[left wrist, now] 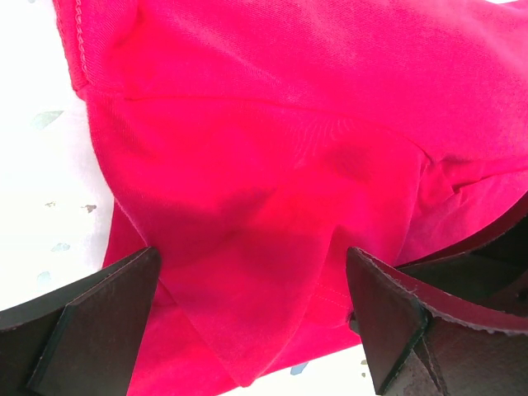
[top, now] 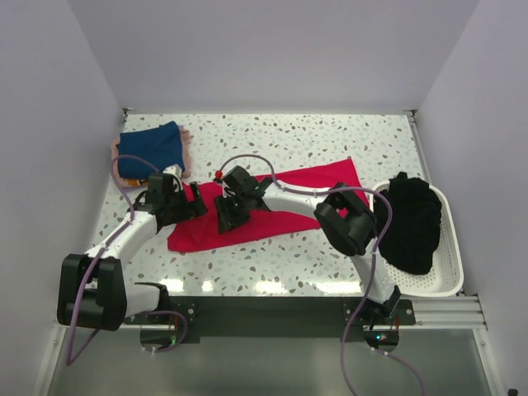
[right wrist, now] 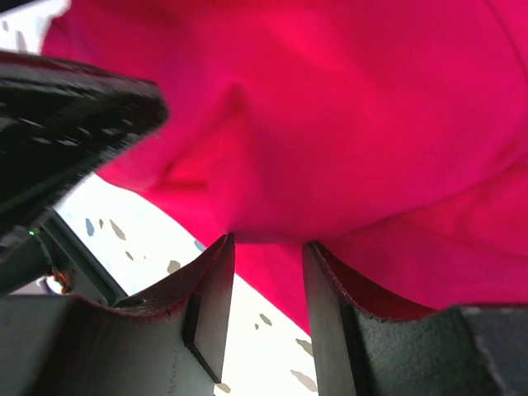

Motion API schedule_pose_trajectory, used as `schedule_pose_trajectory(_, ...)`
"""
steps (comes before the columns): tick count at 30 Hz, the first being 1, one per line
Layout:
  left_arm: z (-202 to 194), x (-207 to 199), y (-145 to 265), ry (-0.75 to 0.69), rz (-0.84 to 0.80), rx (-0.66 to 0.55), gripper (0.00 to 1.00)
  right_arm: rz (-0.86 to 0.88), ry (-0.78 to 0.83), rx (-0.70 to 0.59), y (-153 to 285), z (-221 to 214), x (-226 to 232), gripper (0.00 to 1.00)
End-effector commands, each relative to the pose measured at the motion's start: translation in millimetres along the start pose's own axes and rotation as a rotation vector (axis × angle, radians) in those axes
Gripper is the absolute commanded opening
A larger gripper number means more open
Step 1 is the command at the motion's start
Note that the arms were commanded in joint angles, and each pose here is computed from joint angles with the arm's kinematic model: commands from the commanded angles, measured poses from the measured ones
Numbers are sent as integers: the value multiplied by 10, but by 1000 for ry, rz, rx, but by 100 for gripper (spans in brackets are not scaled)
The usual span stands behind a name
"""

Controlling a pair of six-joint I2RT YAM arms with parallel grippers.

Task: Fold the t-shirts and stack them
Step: Fold the tshirt

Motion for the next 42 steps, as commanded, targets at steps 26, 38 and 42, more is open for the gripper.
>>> schedule_pose_trajectory(26,39,14,6,-15,-2,-12,100,-65,61,-15,433,200,320,0)
schedule_pose_trajectory(38,37,10,20,-17,-7,-13,100,-166,47,19,696,25,244,0)
schedule_pose_trajectory(42,52,1,30,-19,-9,-16,100,-172,46,16,775,38,268,1)
Point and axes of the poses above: each gripper's point midway between its finger pads, its own y axis back along the fingers, its own x axis along the line the jaws close on, z = x × y, the point moved 9 cm from there along y, back along the fingers, and after that the axes turned 1 degree about -y, right-handed, at the moved point
